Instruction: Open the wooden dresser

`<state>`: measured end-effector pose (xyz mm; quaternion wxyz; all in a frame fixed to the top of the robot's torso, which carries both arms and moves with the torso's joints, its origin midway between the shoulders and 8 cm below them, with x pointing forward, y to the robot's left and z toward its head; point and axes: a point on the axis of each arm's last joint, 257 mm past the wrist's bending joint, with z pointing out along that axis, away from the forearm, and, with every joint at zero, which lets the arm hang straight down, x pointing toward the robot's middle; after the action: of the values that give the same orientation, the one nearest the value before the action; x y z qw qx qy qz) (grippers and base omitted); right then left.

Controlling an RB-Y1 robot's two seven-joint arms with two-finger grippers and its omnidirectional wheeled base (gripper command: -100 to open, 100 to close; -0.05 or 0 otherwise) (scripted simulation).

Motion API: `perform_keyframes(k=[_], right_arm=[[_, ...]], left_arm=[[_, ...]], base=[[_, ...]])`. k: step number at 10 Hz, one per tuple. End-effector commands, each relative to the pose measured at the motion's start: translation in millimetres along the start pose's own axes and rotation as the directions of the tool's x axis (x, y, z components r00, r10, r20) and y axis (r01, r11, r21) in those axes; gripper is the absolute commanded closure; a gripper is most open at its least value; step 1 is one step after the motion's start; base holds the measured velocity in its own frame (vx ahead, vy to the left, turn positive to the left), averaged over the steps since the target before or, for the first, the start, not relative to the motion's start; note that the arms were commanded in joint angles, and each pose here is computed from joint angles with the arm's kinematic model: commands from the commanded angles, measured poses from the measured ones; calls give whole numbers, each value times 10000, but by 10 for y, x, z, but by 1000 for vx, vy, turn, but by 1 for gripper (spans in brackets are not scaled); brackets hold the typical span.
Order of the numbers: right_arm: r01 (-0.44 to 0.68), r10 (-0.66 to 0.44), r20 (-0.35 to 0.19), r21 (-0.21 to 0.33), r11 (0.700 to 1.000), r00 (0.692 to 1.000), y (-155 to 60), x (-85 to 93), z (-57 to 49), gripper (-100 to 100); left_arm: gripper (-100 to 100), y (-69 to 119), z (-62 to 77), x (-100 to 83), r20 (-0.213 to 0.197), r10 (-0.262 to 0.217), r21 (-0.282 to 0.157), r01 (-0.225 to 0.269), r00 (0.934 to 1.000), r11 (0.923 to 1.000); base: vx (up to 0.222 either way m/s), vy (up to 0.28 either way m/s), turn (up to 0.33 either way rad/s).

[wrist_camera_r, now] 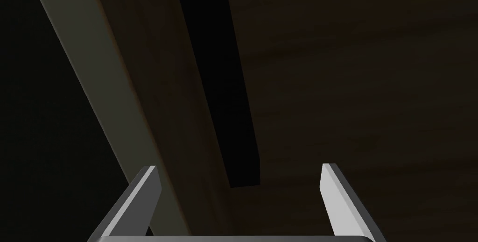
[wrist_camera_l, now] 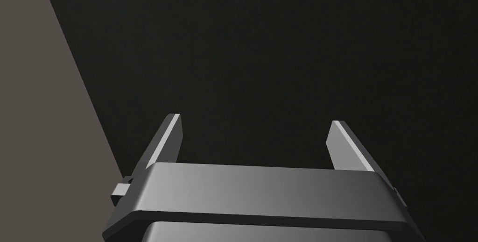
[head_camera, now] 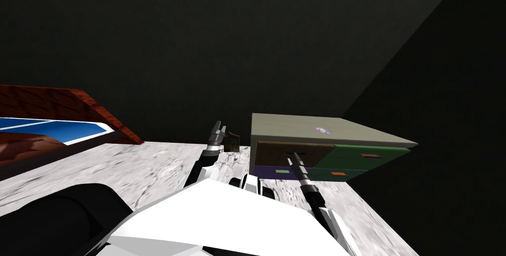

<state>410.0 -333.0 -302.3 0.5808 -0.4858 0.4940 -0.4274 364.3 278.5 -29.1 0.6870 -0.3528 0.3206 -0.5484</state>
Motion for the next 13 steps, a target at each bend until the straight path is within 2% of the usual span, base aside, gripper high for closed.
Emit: perform_keyframes(k=[1, 2, 3, 4, 5, 6, 11, 13], right_arm=[[-220, 219, 58, 233, 9995, 9997, -3, -22, -78, -100], [-360, 359, 57, 337, 9988, 9993, 1, -43, -106, -100], [-290, 289, 39, 267, 9992, 9996, 5, -24, -89, -100], [-271, 271, -14, 298, 9992, 9996, -88, 60, -26, -100], [-248, 247, 44, 300, 9992, 9997, -56, 17, -58, -100], [-270, 269, 23, 297, 9992, 9996, -64, 28, -52, 100], [-251, 246, 174, 309, 9992, 9995, -143, 58, -88, 100], [-277, 274, 173, 191, 9994, 9995, -93, 53, -133, 100]], left_arm=[[0, 0, 0, 0, 0, 0, 0, 0, 10000, 10000], [0, 0, 0, 0, 0, -1, 0, 1, 10000, 10000], [0, 0, 0, 0, 0, -1, 0, 1, 10000, 10000], [0, 0, 0, 0, 0, -1, 1, 1, 10000, 10000], [0, 0, 0, 0, 0, 0, 0, 0, 10000, 10000], [0, 0, 0, 0, 0, 0, 1, 0, 10000, 10000], [0, -1, 2, 1, -1, -1, 4, 1, 10000, 10000], [0, 0, 1, 0, -1, 0, 2, 0, 10000, 10000]], base=[[61, 84, -73], [70, 97, -57], [34, 49, -12], [81, 52, 55], [53, 30, 14], [9, 5, -2], [-167, -9, -28], [-112, -19, -23]])
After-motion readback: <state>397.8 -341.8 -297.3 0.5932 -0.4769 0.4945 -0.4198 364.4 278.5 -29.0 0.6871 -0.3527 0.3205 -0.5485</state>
